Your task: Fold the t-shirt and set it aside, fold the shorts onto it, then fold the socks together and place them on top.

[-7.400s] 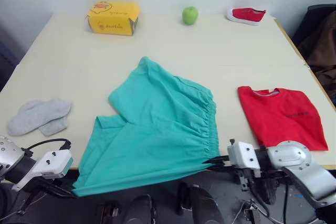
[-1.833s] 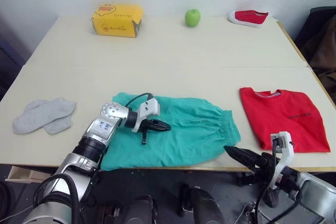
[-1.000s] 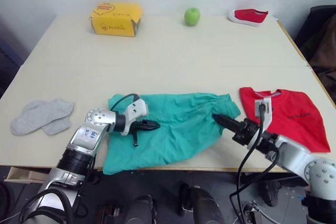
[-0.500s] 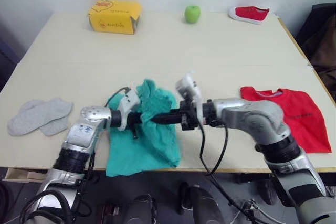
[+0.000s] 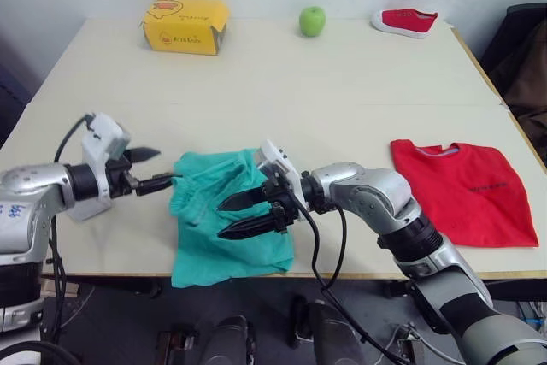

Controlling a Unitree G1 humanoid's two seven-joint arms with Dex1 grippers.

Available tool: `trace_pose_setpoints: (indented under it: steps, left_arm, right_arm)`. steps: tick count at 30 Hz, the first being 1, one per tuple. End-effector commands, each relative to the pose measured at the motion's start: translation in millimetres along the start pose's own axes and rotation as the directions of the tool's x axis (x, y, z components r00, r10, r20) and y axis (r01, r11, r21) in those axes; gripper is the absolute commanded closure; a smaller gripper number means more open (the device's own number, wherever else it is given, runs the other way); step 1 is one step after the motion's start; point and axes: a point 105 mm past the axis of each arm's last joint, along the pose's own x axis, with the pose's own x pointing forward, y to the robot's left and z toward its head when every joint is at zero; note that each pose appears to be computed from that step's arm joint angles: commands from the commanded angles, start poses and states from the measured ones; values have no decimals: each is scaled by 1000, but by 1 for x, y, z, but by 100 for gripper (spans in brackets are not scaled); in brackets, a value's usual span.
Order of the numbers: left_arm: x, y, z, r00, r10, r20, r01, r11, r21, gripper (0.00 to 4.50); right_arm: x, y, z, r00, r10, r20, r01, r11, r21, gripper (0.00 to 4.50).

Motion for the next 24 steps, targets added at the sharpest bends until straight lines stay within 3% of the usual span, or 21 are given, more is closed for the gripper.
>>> trace_pose_setpoints:
  steps: [1,4,6,10,14,17,21,24]
  left_arm:
    - [2,-5,48,984,-57,171,51,998,39,1]
    - [15,-25,64,964,-166,210,154,986,72,1]
    - [28,-42,62,951,-249,183,234,967,100,0]
    - [55,-71,32,928,-370,44,363,923,126,95]
    - [69,-77,-11,913,-382,-144,403,898,178,223]
    - [79,-65,-23,935,-320,-153,343,925,163,321]
    - [87,-48,-33,956,-245,-160,274,941,200,449]
    - [90,-37,-13,980,-199,-23,200,967,159,449]
  right_arm:
    - [-19,7,15,1000,-4,9,4,994,-105,146]
    - [-25,9,14,1000,-3,13,4,995,-95,146]
    - [-21,0,10,998,-54,12,55,994,-92,182]
    - [-7,-23,-12,986,-159,-45,152,980,-131,312]
    - [0,-40,-39,960,-237,-151,206,959,-195,450]
    - [-5,-43,-57,942,-254,-220,212,957,-199,450]
    - [-19,-20,-71,947,-157,-280,122,983,-140,450]
    - [-30,-7,-67,956,-95,-276,70,992,-101,450]
